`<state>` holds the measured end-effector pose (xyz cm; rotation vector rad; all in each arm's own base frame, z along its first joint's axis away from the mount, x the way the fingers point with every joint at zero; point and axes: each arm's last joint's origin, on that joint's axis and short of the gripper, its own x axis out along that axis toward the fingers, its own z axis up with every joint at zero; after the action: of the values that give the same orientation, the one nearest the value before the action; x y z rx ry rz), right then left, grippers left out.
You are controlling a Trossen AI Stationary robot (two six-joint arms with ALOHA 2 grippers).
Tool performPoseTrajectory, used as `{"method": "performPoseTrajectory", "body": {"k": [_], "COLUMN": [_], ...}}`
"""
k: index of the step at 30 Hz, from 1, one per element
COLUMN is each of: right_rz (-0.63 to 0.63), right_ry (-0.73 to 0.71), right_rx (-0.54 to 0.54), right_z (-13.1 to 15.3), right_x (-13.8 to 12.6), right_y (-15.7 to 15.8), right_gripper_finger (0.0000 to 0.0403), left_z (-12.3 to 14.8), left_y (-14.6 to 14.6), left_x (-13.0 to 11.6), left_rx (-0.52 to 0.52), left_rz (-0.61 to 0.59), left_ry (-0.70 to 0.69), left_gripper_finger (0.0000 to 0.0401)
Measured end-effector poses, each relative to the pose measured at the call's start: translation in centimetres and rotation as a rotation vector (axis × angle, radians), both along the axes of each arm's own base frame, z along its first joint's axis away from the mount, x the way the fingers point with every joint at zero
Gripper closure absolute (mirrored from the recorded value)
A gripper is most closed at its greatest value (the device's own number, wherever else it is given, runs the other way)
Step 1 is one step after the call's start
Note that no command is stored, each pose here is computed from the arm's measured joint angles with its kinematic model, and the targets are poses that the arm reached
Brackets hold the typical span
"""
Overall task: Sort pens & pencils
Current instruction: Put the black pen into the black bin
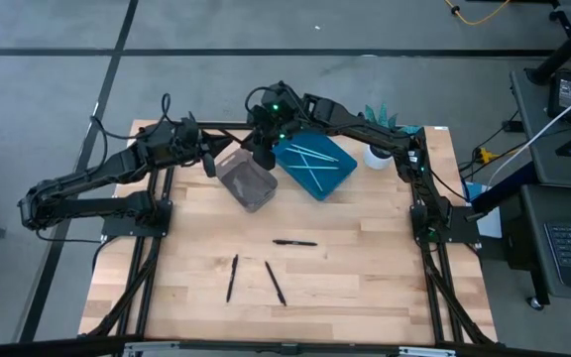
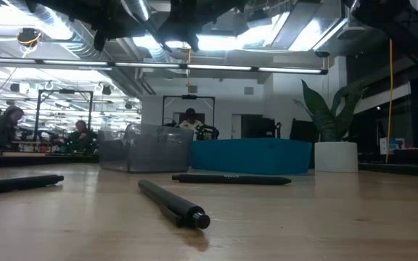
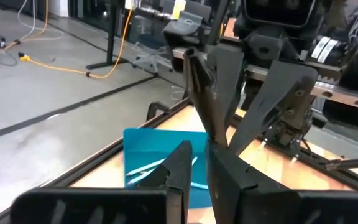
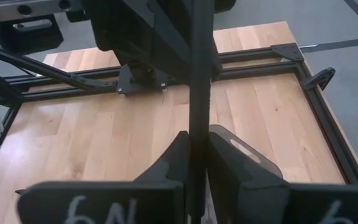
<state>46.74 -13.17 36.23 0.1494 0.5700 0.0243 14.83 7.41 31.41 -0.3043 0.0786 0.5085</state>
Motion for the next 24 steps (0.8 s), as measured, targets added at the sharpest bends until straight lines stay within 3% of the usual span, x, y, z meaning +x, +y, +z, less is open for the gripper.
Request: {"method": "performPoseTrajectory", "body": {"k": [24], "right_rz": [-0.011], "right_ry": [-0.005], "right_rx": [-0.009], "right_z": [0.09], "right_x": [-0.08], "right_y": [-0.33], "right_gripper_finger": [0.0366], "left_z": [0.17], "left_y": [-0.18], "left_x": [0.13], "left_rx": [-0.019], "left_rz": [-0.059], "left_ry": [-0.034], "left_gripper_finger": [0.036]}}
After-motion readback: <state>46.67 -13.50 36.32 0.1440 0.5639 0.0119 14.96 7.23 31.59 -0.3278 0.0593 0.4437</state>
